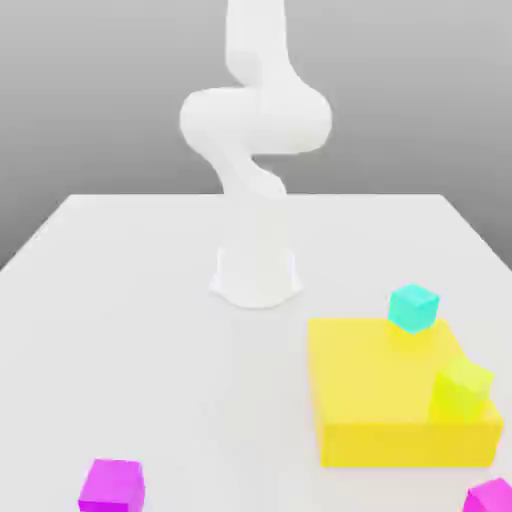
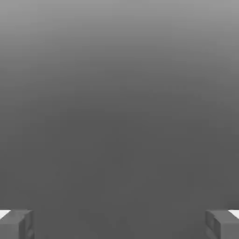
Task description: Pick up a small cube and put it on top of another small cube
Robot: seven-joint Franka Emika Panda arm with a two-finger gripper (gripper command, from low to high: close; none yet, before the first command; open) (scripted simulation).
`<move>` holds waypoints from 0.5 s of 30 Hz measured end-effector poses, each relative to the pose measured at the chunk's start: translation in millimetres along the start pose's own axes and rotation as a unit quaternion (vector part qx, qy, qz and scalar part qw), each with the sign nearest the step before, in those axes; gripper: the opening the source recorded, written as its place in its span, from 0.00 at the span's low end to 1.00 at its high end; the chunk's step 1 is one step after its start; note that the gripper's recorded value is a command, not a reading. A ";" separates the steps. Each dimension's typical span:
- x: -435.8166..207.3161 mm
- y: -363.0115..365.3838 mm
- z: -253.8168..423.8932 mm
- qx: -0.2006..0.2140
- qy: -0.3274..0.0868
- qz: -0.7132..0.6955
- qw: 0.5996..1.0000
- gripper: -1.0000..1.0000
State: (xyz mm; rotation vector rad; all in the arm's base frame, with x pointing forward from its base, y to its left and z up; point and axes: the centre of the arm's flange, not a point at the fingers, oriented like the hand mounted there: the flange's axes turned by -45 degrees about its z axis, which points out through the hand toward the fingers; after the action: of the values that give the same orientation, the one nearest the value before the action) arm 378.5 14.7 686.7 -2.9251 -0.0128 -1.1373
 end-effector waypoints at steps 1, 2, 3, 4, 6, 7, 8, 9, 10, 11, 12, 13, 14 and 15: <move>2.4 -6.6 17.2 0.001 -0.013 -0.005 1.000 0.50; 4.0 -13.3 33.9 0.003 -0.025 -0.009 1.000 0.50; 5.0 -20.0 50.3 0.004 -0.036 -0.014 0.999 0.50; 5.3 -26.8 66.5 0.006 -0.048 -0.019 0.999 0.50; 4.2 -41.0 98.9 0.009 -0.071 -0.028 0.997 0.50; 2.8 -48.4 115.0 0.010 -0.082 -0.033 0.996 0.50; 0.7 -55.9 131.0 0.012 -0.093 -0.038 0.995 0.50; -2.0 -63.5 147.0 0.014 -0.105 -0.043 0.993 0.50; -5.3 -71.3 162.9 0.015 -0.116 -0.048 0.992 0.50; -9.3 -79.2 178.7 0.017 -0.127 -0.053 0.990 0.50; -13.9 -87.3 194.4 0.019 -0.138 -0.058 0.989 0.50; -19.1 -95.4 210.0 0.021 -0.149 -0.064 0.987 0.50; -24.9 -103.6 225.4 0.023 -0.160 -0.069 0.984 0.50; -31.3 -111.7 240.6 0.025 -0.171 -0.074 0.982 0.50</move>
State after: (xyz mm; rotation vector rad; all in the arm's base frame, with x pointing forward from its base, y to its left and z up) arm 516.9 127.6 488.1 -3.0757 -0.2582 -0.6173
